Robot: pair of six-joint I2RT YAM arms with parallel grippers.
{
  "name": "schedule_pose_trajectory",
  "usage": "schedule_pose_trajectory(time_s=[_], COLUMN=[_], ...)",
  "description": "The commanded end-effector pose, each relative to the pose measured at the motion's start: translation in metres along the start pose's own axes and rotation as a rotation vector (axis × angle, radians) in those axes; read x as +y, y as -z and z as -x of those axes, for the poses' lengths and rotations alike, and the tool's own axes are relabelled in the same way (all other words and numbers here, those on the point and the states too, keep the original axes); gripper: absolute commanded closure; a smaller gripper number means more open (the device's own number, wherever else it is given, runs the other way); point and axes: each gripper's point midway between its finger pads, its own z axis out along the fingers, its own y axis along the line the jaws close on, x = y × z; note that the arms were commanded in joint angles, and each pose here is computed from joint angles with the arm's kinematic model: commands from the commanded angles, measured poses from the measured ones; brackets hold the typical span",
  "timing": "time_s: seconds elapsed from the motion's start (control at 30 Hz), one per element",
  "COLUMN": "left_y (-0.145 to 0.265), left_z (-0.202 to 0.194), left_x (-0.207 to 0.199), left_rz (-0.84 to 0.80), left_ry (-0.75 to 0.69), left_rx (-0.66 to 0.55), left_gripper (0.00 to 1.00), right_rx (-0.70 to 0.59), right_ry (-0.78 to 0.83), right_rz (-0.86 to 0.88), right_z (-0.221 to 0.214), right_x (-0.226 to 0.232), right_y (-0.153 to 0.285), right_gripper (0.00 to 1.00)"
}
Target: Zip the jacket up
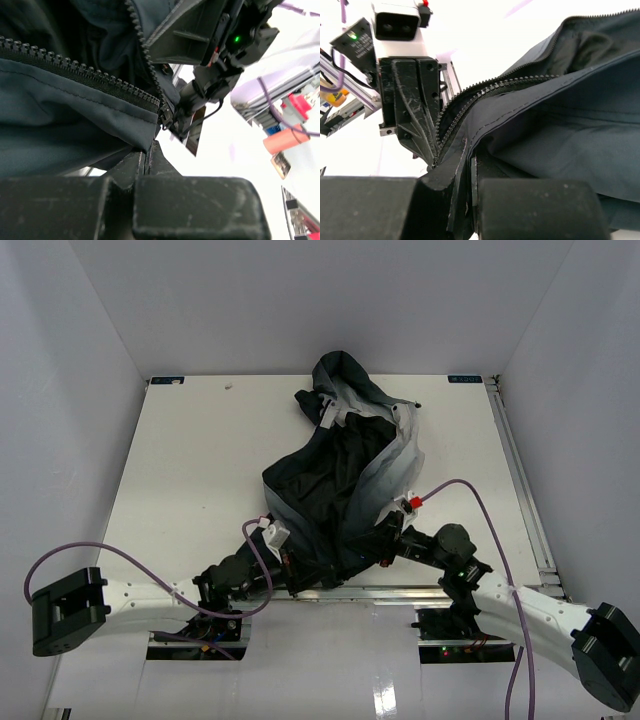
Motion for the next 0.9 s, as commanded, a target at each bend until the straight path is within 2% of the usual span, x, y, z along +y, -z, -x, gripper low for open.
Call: schedule_pose_trajectory(time_s=[0.0,0.13,0.5,0.87], left_y=[-0.003,-0.001,0.003,-0.003], left_z=[-0.001,-0.010,-0.025,-0.045], left_x=[-0.009,-0.014,-0.014,0.003], left_rz=[-0.030,-0.064,-0.089,-0.012], left_ry=[-0.049,-0.083,-0.101,-0.099], left_rx=[0.048,0.107,0.179,0.279], left_gripper=[1.00,1.00,1.00,1.00], right_rx=[-0.004,-0.016,-0.017,-0.055], right_ry=[0.007,0.015,0.052,0.084], right_rz=[-0.027,-0.012,-0.019,-0.037], right_z=[0.014,0.018,0.033,0.053], right_x=[-0.005,-0.004,-0.005,-0.004], right_y=[-0.011,-0.015,-0.027,-0.030], right_gripper=[0.92,0.92,0.92,0.92])
